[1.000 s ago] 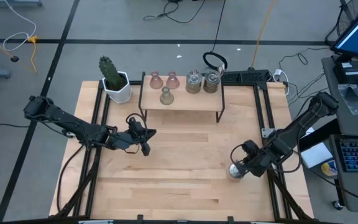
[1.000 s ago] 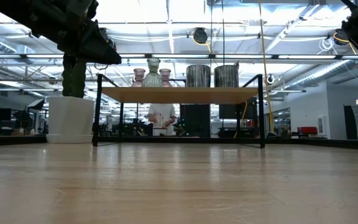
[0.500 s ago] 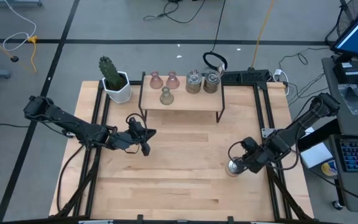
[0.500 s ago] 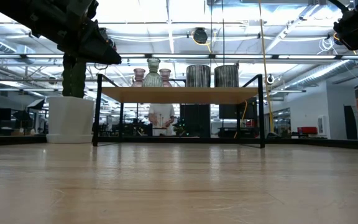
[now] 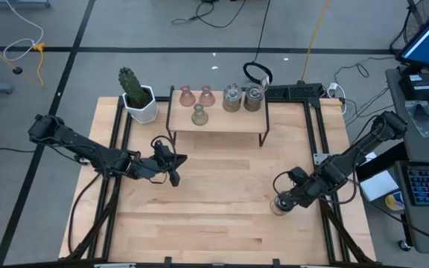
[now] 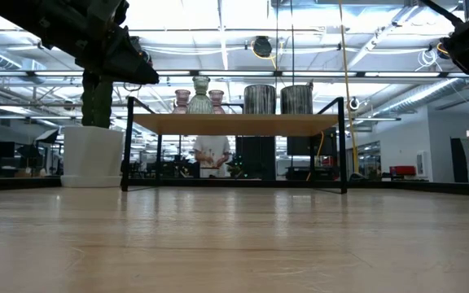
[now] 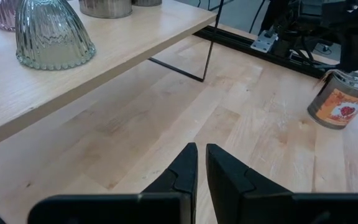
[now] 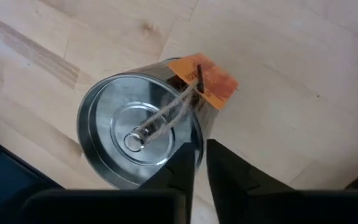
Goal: Pick & Place candle stick holders
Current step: Put the silver scented candle on the shelf
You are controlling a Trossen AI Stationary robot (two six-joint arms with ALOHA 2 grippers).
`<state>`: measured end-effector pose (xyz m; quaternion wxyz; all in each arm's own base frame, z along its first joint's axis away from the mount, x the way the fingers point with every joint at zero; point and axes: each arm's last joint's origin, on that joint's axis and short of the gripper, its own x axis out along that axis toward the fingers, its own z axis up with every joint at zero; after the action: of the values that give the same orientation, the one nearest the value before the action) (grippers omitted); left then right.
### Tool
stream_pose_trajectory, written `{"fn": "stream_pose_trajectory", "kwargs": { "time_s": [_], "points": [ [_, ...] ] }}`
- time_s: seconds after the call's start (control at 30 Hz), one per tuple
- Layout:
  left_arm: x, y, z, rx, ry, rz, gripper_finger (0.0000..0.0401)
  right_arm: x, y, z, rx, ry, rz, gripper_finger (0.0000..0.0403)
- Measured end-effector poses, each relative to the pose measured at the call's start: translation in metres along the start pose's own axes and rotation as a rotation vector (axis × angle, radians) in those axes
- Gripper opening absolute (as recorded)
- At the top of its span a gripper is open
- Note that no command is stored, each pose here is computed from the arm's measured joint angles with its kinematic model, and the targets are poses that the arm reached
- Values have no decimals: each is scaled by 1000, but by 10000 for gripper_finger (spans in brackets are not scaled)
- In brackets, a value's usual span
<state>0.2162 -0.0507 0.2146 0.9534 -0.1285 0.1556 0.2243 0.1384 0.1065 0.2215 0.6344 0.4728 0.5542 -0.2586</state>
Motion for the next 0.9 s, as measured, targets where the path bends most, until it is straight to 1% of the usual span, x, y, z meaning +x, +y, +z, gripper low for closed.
{"fn": "stream_pose_trajectory", "kwargs": {
  "time_s": [0.2, 0.4, 0.57, 0.7, 0.9],
  "points": [
    [0, 0, 0, 1, 0, 0, 37, 0, 0, 0, 4, 2, 5, 87],
    [0, 0, 0, 8, 0, 0, 37, 0, -1, 0, 8, -2, -7, 116],
    [0, 0, 0, 10, 0, 0, 37, 0, -3, 1, 25, -8, -36, 121],
    [0, 0, 0, 10, 0, 0, 37, 0, -3, 1, 26, -11, -36, 121],
    [0, 0, 0, 9, 0, 1, 37, 6, -1, 0, 7, -14, -66, 117]
  ]
}}
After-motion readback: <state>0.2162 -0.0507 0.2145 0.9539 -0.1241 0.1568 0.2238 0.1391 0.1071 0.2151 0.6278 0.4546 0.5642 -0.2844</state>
